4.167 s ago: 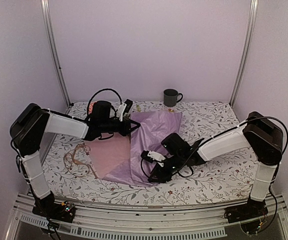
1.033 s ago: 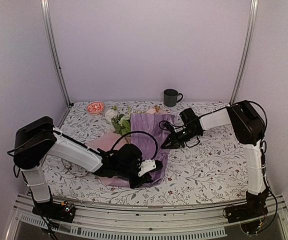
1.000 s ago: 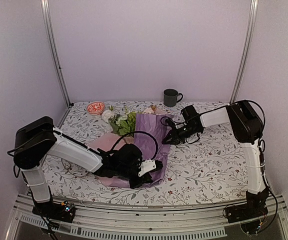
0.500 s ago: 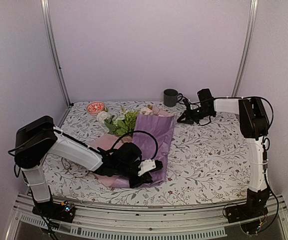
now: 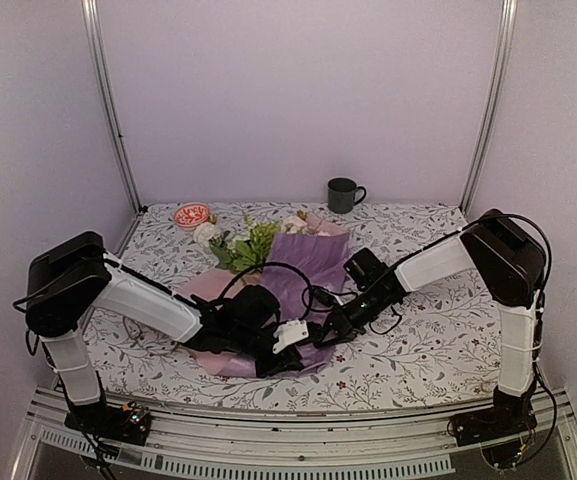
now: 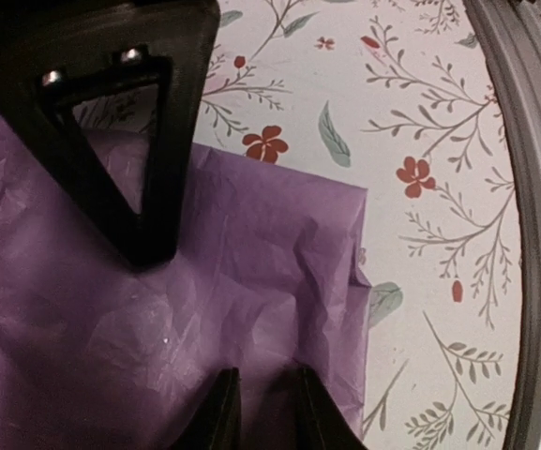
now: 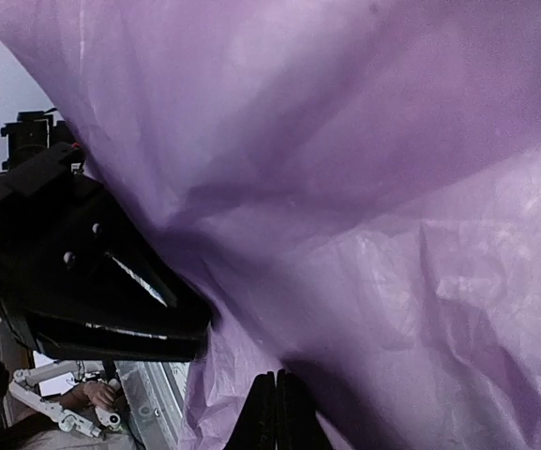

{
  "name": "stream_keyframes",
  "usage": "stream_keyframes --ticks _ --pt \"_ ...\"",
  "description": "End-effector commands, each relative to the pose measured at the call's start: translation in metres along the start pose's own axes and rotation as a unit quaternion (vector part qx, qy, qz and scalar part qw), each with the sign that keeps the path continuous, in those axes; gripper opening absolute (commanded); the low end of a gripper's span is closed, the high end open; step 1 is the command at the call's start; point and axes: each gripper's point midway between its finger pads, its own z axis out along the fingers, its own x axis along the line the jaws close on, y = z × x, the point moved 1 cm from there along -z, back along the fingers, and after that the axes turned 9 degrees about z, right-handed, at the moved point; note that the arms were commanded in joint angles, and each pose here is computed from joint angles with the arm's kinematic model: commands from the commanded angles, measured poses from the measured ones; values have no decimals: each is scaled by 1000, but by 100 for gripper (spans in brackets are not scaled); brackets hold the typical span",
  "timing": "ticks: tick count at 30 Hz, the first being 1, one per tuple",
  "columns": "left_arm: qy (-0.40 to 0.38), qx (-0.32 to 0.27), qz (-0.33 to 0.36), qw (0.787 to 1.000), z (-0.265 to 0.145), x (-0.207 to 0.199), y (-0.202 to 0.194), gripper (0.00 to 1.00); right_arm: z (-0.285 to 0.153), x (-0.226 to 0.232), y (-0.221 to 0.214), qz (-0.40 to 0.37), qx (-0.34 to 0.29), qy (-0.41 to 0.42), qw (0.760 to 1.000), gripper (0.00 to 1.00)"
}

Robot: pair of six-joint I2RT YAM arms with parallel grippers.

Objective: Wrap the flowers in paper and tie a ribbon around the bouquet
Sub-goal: Press the fold line of the 2/3-folded wrapping paper.

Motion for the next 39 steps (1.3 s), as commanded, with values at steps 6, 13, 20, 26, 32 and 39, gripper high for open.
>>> stream_keyframes --ticks 6,13,20,26,32,39 --pt "-27 -100 -30 994 -39 15 44 31 8 -45 -33 52 6 -69 996 1" --pt "133 -71 -174 973 -65 135 29 40 1 -39 -33 36 -8 -77 996 1" --pt "148 45 -278 948 -15 162 -51 39 -10 -11 -22 -10 -22 -72 997 1" --pt "138 35 -298 944 -13 150 -61 38 -49 78 39 -120 -107 -13 987 3" --pt "142 11 -294 945 -18 151 -53 38 -19 96 87 -122 -153 15 981 4" --pt "193 -132 -295 926 -82 185 4 41 46 7 72 -8 -90 -19 996 2"
